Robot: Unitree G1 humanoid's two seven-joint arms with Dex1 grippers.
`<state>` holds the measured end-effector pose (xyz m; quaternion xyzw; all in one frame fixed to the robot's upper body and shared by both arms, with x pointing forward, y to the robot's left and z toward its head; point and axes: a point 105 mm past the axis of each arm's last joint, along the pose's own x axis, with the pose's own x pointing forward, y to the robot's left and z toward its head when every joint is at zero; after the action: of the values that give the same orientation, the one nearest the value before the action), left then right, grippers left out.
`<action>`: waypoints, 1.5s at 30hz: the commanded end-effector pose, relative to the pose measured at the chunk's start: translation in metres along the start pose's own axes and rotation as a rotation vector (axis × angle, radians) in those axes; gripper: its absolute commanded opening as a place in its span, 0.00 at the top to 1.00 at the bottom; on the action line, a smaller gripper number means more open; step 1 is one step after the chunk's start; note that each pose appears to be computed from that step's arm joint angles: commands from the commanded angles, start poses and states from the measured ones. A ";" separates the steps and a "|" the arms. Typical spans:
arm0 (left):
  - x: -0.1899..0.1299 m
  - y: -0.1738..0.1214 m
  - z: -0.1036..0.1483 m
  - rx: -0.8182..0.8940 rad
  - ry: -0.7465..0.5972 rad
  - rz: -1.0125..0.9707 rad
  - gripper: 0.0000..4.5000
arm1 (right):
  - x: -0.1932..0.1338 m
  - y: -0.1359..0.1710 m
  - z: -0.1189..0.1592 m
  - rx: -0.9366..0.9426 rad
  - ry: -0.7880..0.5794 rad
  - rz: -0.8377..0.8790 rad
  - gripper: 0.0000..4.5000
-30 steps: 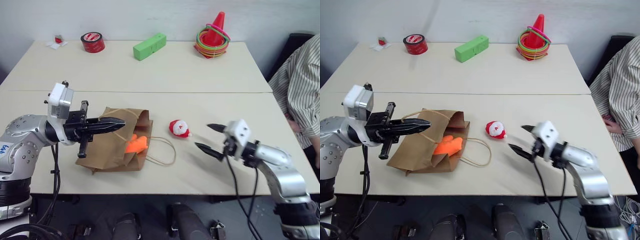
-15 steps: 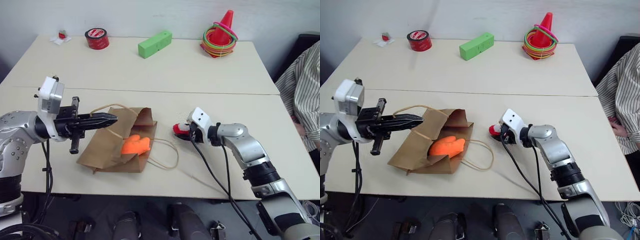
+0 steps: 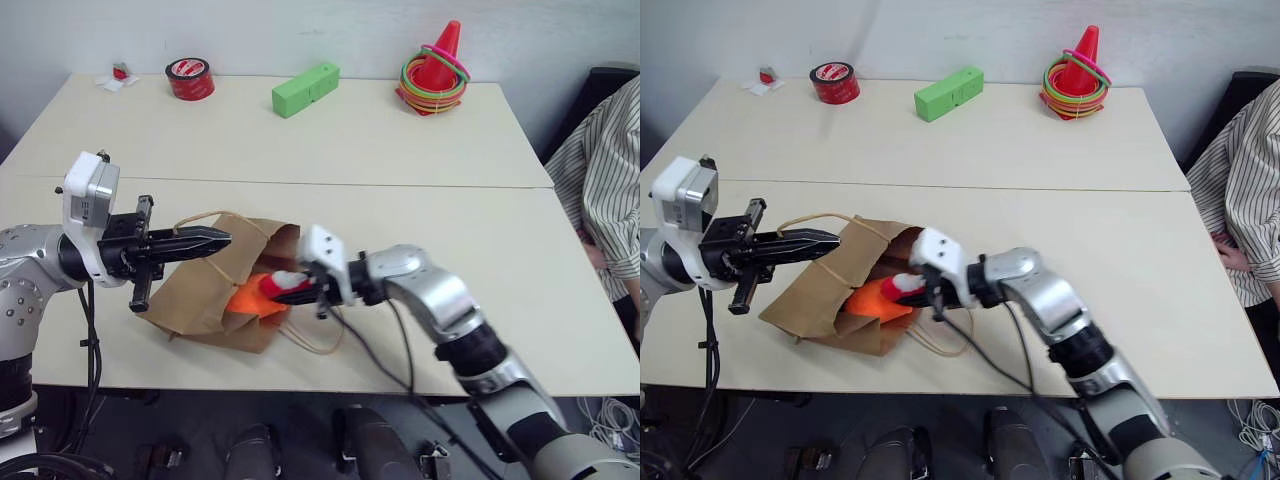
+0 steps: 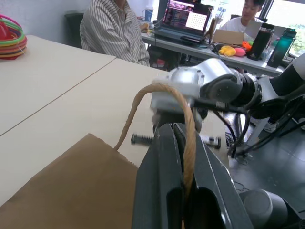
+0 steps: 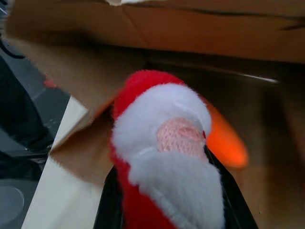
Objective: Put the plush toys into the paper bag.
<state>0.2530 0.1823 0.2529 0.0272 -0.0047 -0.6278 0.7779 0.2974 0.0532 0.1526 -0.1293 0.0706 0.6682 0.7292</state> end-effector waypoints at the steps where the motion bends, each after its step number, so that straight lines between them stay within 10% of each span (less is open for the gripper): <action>1: 0.004 -0.010 0.012 0.049 -0.012 -0.042 1.00 | 0.015 -0.022 0.008 -0.083 -0.001 -0.124 0.92; 16: 0.001 -0.019 0.005 0.011 -0.011 -0.050 1.00 | 0.027 -0.029 0.048 0.061 -0.191 -0.075 0.92; 34: 0.016 -0.031 0.024 -0.075 -0.086 -0.215 1.00 | 0.074 -0.011 0.025 0.077 -0.158 -0.021 0.92; 45: 0.002 -0.025 0.014 -0.086 -0.103 -0.113 1.00 | 0.034 -0.007 0.012 -0.008 -0.105 0.121 0.06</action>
<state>0.2323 0.1735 0.2593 -0.0524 0.0050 -0.6706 0.7400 0.3183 0.0846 0.1395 -0.0961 0.0656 0.6900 0.7144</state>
